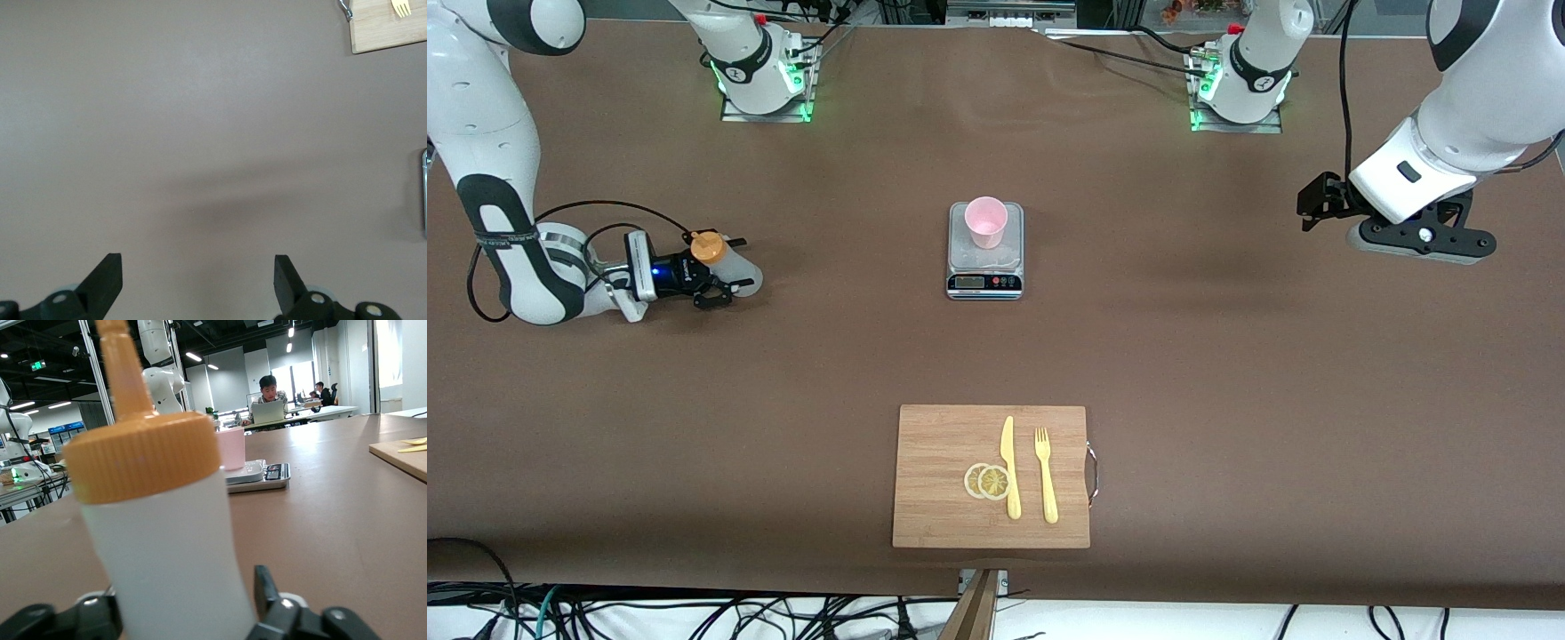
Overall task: Add sauce to pink cup with both arms
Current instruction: 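Grasp the white squeeze bottle with the right gripper, then lift the bottle with the right gripper and carry it over the cup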
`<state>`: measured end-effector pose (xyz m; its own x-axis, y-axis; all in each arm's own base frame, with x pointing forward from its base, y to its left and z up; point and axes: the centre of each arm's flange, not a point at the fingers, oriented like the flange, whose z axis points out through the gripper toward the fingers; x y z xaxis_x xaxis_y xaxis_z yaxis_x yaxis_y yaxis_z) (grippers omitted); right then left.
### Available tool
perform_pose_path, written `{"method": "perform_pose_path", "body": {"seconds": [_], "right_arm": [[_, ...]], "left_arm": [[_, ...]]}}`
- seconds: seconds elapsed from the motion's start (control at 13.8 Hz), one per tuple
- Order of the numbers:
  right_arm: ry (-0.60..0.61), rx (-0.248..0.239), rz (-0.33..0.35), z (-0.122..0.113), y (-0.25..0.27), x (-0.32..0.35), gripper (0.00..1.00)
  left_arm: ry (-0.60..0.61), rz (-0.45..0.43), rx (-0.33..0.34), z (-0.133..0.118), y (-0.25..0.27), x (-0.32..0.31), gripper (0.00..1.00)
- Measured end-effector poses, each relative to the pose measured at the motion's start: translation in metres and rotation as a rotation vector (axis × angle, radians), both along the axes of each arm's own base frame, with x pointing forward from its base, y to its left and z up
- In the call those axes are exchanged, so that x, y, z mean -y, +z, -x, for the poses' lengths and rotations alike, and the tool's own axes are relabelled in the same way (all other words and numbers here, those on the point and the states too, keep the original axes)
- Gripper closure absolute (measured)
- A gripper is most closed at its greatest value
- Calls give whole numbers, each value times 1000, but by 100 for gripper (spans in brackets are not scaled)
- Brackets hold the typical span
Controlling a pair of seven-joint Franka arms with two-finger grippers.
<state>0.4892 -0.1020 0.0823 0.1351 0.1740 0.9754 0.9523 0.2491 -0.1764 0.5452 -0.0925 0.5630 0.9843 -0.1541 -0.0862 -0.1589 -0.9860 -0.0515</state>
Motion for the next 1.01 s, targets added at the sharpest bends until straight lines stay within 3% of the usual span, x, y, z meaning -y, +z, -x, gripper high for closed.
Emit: {"method": "perform_pose_path", "body": {"seconds": [0.22, 0.58, 0.8, 1.01], "right_arm": [[-1, 12, -2, 0, 0, 0, 57], [-9, 31, 26, -16, 10, 6, 58], [-18, -31, 88, -41, 36, 7, 68], [-17, -83, 188, -71, 82, -13, 68]], "left_arm": [[0, -1, -6, -1, -1, 0, 0], [2, -5, -31, 1, -3, -1, 0], [2, -6, -40, 2, -4, -1, 0], [2, -5, -42, 2, -4, -1, 0]]}}
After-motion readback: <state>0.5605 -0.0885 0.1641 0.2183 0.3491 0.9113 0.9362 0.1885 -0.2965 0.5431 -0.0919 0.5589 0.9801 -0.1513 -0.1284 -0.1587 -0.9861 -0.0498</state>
